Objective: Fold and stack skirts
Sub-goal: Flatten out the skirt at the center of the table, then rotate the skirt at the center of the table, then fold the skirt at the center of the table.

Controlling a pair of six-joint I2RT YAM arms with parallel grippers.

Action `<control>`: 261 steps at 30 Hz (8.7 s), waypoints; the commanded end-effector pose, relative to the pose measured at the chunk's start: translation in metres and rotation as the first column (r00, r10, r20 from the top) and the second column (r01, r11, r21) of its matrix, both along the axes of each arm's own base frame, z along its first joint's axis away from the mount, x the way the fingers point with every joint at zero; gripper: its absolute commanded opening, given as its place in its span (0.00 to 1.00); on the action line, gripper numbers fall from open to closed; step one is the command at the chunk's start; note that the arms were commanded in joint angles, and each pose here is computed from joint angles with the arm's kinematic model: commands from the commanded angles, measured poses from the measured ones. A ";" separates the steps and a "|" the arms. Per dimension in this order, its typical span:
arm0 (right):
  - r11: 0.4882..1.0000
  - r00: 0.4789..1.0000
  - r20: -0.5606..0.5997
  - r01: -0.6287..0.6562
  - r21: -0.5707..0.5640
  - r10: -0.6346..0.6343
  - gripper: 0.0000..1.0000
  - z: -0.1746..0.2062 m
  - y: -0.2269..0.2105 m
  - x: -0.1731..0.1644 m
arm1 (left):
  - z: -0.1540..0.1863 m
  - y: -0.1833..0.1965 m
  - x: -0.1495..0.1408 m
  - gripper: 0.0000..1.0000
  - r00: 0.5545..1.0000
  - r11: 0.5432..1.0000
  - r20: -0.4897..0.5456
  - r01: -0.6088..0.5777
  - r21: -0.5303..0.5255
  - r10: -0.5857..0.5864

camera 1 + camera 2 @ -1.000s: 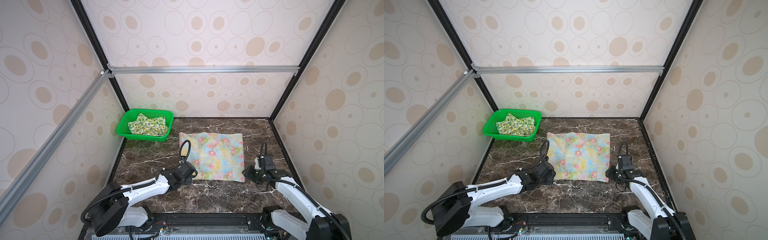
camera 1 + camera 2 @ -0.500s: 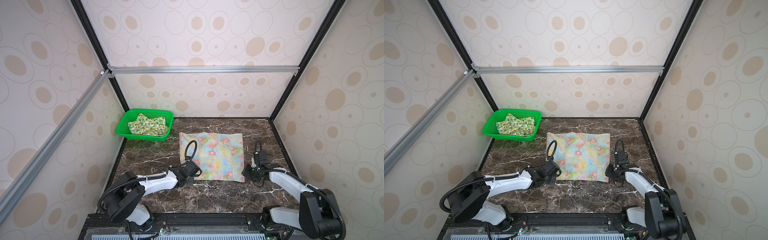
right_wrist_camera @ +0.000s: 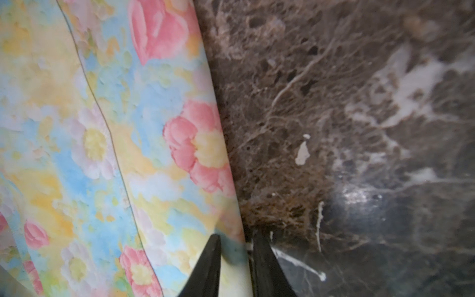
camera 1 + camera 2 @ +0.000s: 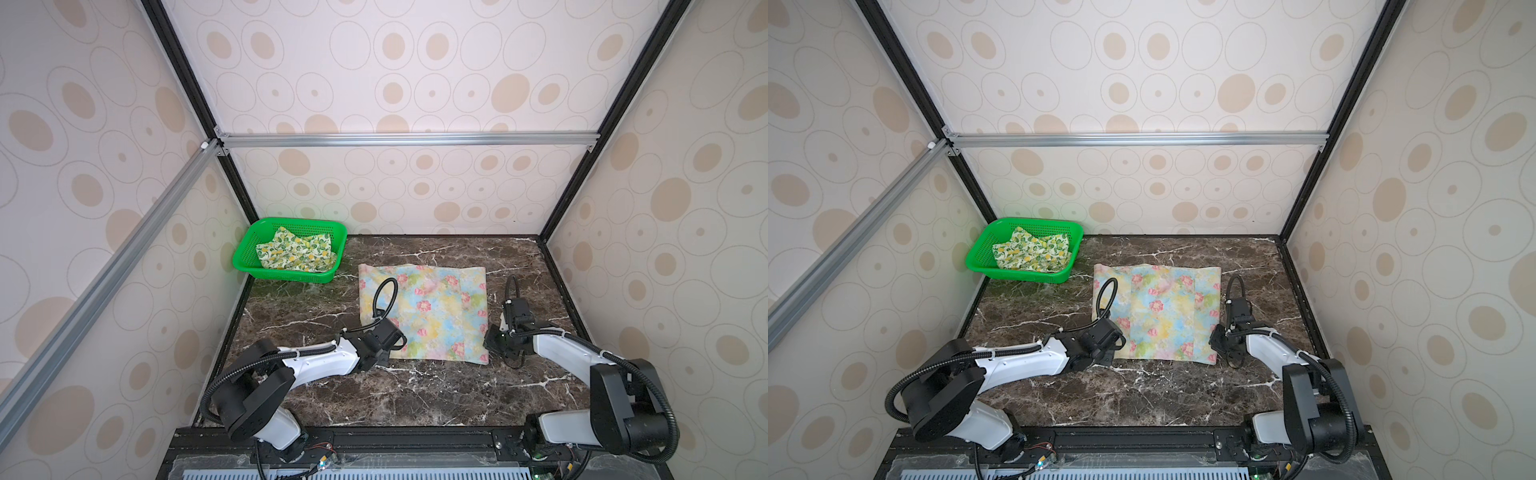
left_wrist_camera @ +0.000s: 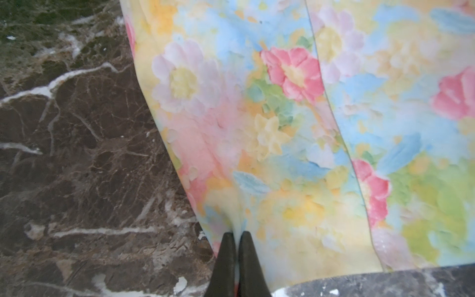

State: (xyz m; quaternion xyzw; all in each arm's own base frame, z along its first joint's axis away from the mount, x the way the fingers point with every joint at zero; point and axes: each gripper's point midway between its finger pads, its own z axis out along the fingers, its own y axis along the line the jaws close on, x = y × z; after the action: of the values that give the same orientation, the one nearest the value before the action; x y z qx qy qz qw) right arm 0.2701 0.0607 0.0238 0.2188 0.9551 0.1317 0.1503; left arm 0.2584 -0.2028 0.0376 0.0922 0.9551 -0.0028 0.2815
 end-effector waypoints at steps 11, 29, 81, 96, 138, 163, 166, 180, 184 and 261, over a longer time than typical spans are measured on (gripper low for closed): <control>0.999 0.997 0.065 -0.030 0.043 0.027 0.00 0.024 0.012 0.020 | 0.041 -0.001 0.020 0.00 0.993 0.998 0.103 -0.062 -0.019 0.063; 0.996 0.896 0.441 -0.080 0.042 0.053 0.00 0.219 0.011 0.039 | 0.240 0.108 0.048 0.00 0.794 0.915 0.455 -0.343 -0.213 0.404; 0.963 0.986 0.145 0.044 0.265 -0.085 0.21 0.050 -0.001 -0.005 | 0.054 0.086 -0.004 0.22 0.946 0.912 0.087 -0.273 -0.307 0.312; 0.977 0.984 0.134 -0.135 0.165 0.114 0.23 0.066 0.054 -0.024 | 0.045 0.071 -0.001 0.45 0.974 0.952 0.046 -0.206 -0.227 0.222; 0.996 0.996 -0.013 -0.090 0.004 0.090 0.00 0.007 0.064 0.029 | 0.037 -0.031 -0.034 0.38 0.999 0.994 -0.015 0.032 -0.103 -0.034; 1.000 1.000 0.028 0.007 0.003 -0.007 0.00 0.015 0.040 0.086 | -0.011 -0.132 -0.063 0.28 0.963 0.933 -0.140 0.175 -0.314 -0.228; 1.000 0.998 0.059 -0.012 0.023 0.010 0.00 0.032 0.040 0.072 | -0.008 -0.158 -0.071 0.27 0.953 0.910 -0.138 0.205 -0.360 -0.269; 0.926 0.921 0.101 -0.377 -0.007 0.375 0.28 0.061 0.092 -0.014 | 0.054 0.020 0.019 0.52 0.997 0.993 -0.002 -0.072 -0.091 0.072; 0.922 0.918 0.105 -0.386 0.024 0.381 0.28 0.056 0.100 -0.013 | 0.067 0.076 0.051 0.66 0.980 0.974 0.025 -0.191 -0.126 0.196; 0.664 0.675 -0.009 -0.728 -0.173 0.738 0.40 0.034 0.161 -0.073 | 0.018 0.116 0.119 0.00 0.922 0.888 -0.102 -0.386 -0.250 0.373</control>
State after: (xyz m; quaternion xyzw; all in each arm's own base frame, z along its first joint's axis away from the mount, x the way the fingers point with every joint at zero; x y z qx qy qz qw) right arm 0.2094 0.2334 0.0687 -0.1699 0.9633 0.1549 0.1387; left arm 0.3812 -0.0939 0.0526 -0.1277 0.9538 -0.0854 0.2582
